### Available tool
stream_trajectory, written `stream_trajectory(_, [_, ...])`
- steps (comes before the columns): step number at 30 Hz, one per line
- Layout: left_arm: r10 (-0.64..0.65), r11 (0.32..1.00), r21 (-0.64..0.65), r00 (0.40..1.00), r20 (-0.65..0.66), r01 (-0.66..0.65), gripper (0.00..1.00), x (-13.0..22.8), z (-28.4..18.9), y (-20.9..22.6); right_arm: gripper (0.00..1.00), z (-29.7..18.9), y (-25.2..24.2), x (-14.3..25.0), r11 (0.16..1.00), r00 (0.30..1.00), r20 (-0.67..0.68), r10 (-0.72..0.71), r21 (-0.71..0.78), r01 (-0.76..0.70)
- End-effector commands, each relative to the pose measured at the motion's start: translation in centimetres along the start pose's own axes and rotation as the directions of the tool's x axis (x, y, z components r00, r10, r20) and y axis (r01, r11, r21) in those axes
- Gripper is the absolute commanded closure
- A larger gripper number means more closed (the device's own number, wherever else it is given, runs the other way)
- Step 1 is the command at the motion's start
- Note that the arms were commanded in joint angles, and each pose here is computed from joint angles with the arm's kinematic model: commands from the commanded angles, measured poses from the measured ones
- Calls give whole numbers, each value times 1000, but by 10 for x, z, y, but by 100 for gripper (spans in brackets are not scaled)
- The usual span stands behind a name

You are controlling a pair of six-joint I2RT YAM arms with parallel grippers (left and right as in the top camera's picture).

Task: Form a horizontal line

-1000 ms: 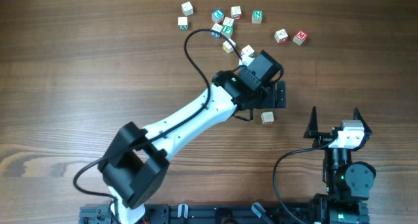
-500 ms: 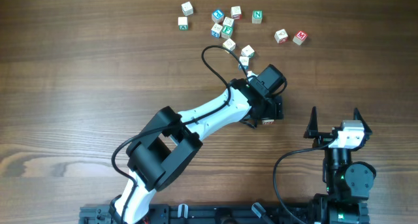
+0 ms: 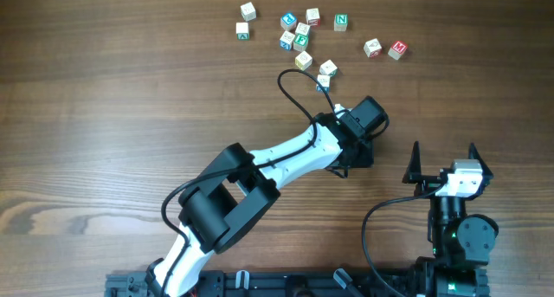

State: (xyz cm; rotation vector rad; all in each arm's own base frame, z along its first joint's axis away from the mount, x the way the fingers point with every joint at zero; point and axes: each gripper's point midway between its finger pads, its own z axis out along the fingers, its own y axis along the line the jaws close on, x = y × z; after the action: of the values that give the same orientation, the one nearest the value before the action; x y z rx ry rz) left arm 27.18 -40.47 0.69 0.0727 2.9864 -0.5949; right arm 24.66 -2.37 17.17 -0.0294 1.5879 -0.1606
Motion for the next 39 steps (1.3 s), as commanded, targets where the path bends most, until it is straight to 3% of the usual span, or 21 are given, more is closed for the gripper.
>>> stream_trajectory(1, [-20, 998, -67, 1000, -2, 20, 70, 1, 16, 20, 0, 0, 1, -1, 1000, 1000, 7, -9, -9, 9])
stream_trajectory(5, [-23, 998, -61, 999, 25, 24, 76, -7, 15, 19, 0, 0, 1, -1, 1000, 1000, 7, -9, -9, 9])
stream_trajectory(15, [-33, 999, 48, 976, 214, 23, 72, -63, 3, -6, 0, 0, 1, -1, 1000, 1000, 7, -9, -9, 9])
stream_trajectory(24, [-10, 998, 55, 981, 196, -1, 67, -53, 5, -14, 0, 0, 1, -1, 1000, 1000, 7, -9, -9, 9])
stream_trajectory(28, [23, 998, 51, 981, 195, -34, 57, -49, 6, -16, 0, 0, 1, -1, 1000, 1000, 7, -9, -9, 9])
stream_trajectory(35, [31, 998, 48, 979, 199, -41, 55, -53, 5, -14, 0, 0, 1, -1, 1000, 1000, 7, -9, -9, 9])
stream_trajectory(39, [38, 998, 33, 983, 182, -45, 45, -51, -4, -15, 0, 0, 1, -1, 1000, 1000, 7, -9, -9, 9])
